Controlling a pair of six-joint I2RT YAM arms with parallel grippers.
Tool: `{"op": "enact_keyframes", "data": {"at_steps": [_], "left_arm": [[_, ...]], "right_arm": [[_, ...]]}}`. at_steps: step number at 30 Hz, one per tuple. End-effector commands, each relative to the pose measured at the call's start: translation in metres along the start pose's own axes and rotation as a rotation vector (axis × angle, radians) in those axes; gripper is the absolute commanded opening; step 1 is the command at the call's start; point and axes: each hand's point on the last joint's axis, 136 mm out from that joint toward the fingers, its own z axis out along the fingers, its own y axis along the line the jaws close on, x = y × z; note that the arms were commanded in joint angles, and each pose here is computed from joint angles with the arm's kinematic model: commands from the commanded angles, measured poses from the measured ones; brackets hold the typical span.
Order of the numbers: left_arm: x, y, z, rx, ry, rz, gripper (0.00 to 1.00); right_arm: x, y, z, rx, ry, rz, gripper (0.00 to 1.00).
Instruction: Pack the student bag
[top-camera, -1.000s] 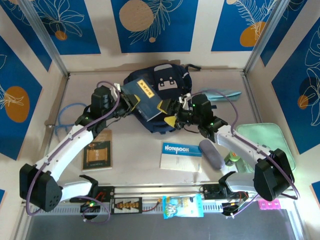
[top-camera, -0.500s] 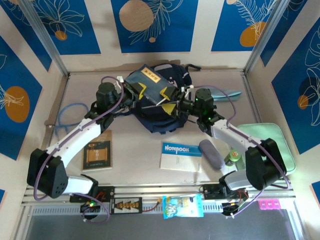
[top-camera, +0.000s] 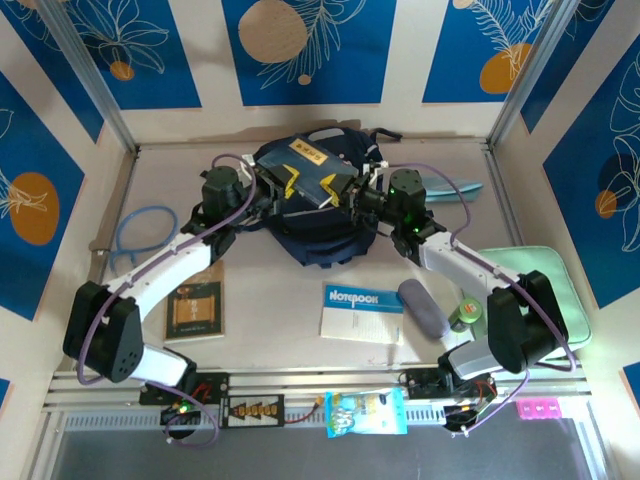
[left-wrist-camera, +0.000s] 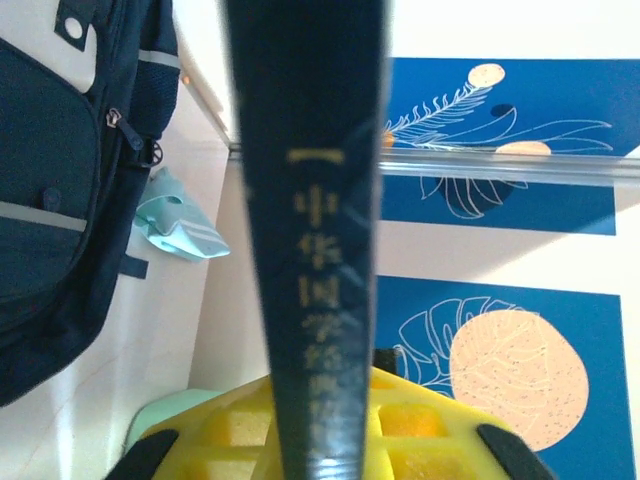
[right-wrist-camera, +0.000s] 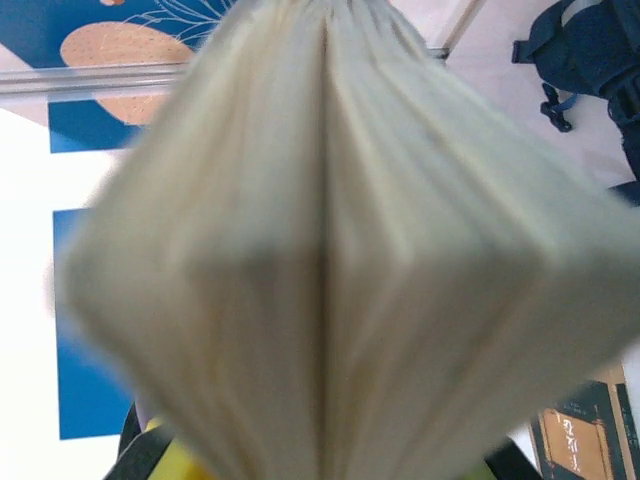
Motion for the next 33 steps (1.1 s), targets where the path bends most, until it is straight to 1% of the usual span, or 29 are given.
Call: {"op": "enact_keyframes", "data": {"at_steps": [1, 2, 4, 5, 7, 9, 10, 12, 13, 16, 18, 23, 24, 25, 29, 31, 33], "left_arm": [[0.007, -0.011, 0.002, 0.059, 0.064, 0.078, 0.33], [0.007, -0.003, 0.003, 0.037, 0.076, 0.110, 0.44], [0.007, 0.018, 0.005, -0.034, 0.111, 0.204, 0.62], [0.008, 0.031, 0.005, -0.089, 0.131, 0.281, 0.71], [0.006, 0.061, 0.000, -0.259, 0.162, 0.415, 0.84], [0.005, 0.086, -0.007, -0.416, 0.209, 0.565, 0.91], [0.005, 0.093, -0.008, -0.459, 0.232, 0.617, 0.95], [0.009, 0.100, -0.005, -0.486, 0.319, 0.742, 0.99], [0.010, 0.104, -0.002, -0.503, 0.347, 0.783, 1.00], [0.013, 0.116, 0.010, -0.542, 0.446, 1.009, 1.00], [0.013, 0.125, 0.019, -0.568, 0.509, 1.162, 1.00], [0.016, 0.143, 0.041, -0.616, 0.649, 1.385, 1.00], [0.018, 0.147, 0.045, -0.617, 0.681, 1.417, 0.98], [0.020, 0.151, 0.049, -0.618, 0.716, 1.449, 0.94], [0.024, 0.175, 0.058, -0.693, 0.886, 1.592, 0.73], [0.019, 0.186, 0.062, -0.754, 0.925, 1.650, 0.65], [0.013, 0.193, 0.069, -0.782, 0.940, 1.680, 0.62]], "right_arm": [[-0.015, -0.005, -0.006, 0.080, -0.054, -0.070, 0.00], [-0.019, -0.006, -0.010, 0.096, -0.065, -0.090, 0.00], [-0.029, -0.011, -0.018, 0.132, -0.089, -0.130, 0.00], [-0.035, -0.013, -0.024, 0.152, -0.104, -0.158, 0.00], [-0.047, -0.016, -0.037, 0.196, -0.139, -0.202, 0.00], [-0.061, -0.020, -0.053, 0.246, -0.189, -0.243, 0.00], [-0.067, -0.023, -0.061, 0.268, -0.210, -0.253, 0.00], [-0.079, -0.028, -0.077, 0.309, -0.254, -0.273, 0.00], [-0.083, -0.030, -0.082, 0.324, -0.267, -0.282, 0.00], [-0.092, -0.039, -0.100, 0.378, -0.299, -0.292, 0.00], [-0.097, -0.046, -0.110, 0.400, -0.308, -0.262, 0.00], [-0.101, -0.055, -0.136, 0.420, -0.334, -0.191, 0.00], [-0.101, -0.056, -0.142, 0.428, -0.348, -0.187, 0.00], [-0.101, -0.056, -0.145, 0.430, -0.357, -0.188, 0.00], [-0.098, -0.058, -0.157, 0.436, -0.373, -0.181, 0.00], [-0.096, -0.059, -0.160, 0.442, -0.377, -0.171, 0.00], [-0.096, -0.061, -0.164, 0.445, -0.382, -0.162, 0.00]]}}
